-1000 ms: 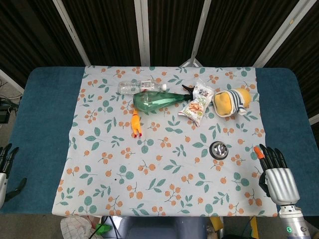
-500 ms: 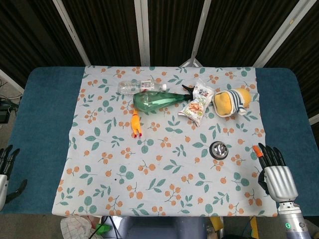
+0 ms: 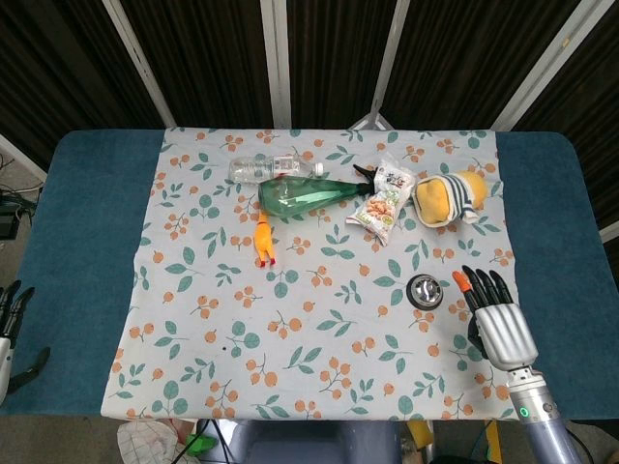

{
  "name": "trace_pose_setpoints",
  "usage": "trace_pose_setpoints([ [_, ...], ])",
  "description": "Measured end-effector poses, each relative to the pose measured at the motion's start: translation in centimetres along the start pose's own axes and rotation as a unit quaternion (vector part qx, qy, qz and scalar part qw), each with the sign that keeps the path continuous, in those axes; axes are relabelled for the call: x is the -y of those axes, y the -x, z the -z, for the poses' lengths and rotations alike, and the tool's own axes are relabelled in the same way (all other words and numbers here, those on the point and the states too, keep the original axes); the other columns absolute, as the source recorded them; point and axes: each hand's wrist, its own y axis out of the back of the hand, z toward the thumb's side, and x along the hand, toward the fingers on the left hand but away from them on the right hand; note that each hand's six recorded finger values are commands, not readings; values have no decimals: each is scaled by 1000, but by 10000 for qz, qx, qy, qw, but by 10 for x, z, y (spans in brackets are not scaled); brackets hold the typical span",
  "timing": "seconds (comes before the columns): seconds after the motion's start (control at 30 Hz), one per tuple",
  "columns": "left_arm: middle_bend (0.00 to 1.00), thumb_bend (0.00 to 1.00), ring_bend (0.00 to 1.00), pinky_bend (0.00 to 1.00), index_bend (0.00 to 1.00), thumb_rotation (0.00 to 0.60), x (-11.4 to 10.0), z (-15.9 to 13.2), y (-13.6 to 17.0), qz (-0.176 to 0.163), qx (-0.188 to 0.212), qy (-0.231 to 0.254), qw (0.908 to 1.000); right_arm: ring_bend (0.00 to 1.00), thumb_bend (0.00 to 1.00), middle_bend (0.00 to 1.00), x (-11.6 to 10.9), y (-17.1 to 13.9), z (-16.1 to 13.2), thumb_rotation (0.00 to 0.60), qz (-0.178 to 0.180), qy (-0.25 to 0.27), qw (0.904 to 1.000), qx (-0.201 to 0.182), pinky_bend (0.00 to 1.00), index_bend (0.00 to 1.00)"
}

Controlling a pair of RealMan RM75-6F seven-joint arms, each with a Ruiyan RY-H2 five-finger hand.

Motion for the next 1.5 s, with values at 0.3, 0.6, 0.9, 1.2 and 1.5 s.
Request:
trace_pose_setpoints([
  [0.3,0,404,28,165,48,600,4,-2,-2,42,11,-46,10000,0,1000,0,14,45,-21,600,26,94,9996,-256,0,17],
  [0.6,0,405,29,165,48,600,4,0,-4,38,-42,-59,10000,0,1000,0,47,71,-35,600,-273,271,9988,-286,0,17],
  [0.9,0,405,29,165,47,600,5,0,-5,49,-79,-114,9999,0,1000,0,70,79,-25,600,-405,405,9982,-160,0,17],
  [1.2,0,405,29,165,47,600,9,-3,-6,106,-82,-210,9997,0,1000,0,91,78,-17,600,-635,456,9969,-110,0,17],
  [1.5,0,404,29,165,48,600,13,-6,-6,160,-65,-267,9995,0,1000,0,109,75,-17,600,-922,465,9945,-142,0,17],
])
